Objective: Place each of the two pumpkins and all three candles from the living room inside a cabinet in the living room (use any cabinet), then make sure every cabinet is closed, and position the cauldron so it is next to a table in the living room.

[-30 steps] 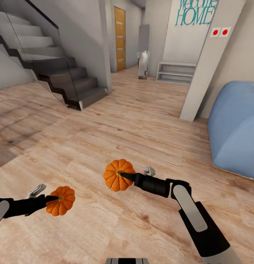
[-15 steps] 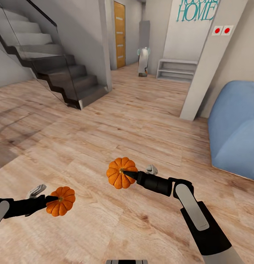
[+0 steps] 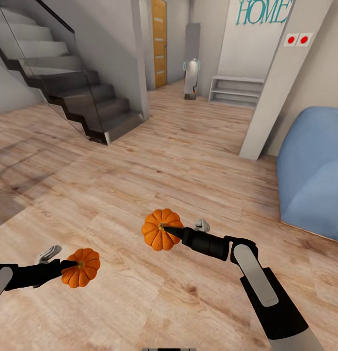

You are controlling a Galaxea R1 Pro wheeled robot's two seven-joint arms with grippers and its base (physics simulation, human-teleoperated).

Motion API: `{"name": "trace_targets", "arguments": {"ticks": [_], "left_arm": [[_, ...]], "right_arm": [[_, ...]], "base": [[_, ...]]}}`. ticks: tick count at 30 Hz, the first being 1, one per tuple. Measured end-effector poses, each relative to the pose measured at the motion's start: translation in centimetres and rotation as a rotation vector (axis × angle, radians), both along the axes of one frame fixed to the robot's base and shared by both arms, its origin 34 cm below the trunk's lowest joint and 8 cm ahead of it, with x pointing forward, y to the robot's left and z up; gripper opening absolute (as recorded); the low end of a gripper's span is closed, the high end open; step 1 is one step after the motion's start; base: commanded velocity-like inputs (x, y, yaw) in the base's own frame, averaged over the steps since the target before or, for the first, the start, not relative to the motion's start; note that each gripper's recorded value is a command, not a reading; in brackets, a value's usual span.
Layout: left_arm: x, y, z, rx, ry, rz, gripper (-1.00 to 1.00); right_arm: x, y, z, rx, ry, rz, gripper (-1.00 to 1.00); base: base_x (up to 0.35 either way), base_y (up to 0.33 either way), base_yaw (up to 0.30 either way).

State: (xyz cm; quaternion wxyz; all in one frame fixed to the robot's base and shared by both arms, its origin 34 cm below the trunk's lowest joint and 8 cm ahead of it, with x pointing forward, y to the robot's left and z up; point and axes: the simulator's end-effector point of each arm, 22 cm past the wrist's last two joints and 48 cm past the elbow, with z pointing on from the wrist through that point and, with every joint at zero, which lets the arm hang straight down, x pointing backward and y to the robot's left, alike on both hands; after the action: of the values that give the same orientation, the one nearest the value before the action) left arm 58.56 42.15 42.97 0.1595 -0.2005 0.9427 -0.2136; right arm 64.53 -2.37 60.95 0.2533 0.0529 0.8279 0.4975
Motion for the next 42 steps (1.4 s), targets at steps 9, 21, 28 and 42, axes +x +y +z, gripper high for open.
{"name": "trace_targets", "arguments": {"ticks": [9,21,28,42], "left_arm": [[0.6,0.0,2.5,0.000,-0.011,0.000,-1.00],[1.4,0.0,5.9,0.003,-0.027,-0.001,-1.00],[1.8,0.0,7.8,0.003,-0.037,-0.002,-1.00],[2.3,0.0,9.5,0.001,-0.059,-0.001,-1.00]], "right_arm": [[0.4,0.0,2.6,0.001,-0.011,0.000,-1.00],[0.9,0.0,6.1,-0.001,-0.029,0.000,-1.00],[1.2,0.0,8.1,-0.001,-0.039,0.000,-1.00],[1.2,0.1,9.7,-0.003,-0.059,0.001,-1.00]], "base": [[0.000,0.000,0.133],[0.000,0.000,0.173],[0.000,0.000,0.174],[0.000,0.000,0.176]]}}
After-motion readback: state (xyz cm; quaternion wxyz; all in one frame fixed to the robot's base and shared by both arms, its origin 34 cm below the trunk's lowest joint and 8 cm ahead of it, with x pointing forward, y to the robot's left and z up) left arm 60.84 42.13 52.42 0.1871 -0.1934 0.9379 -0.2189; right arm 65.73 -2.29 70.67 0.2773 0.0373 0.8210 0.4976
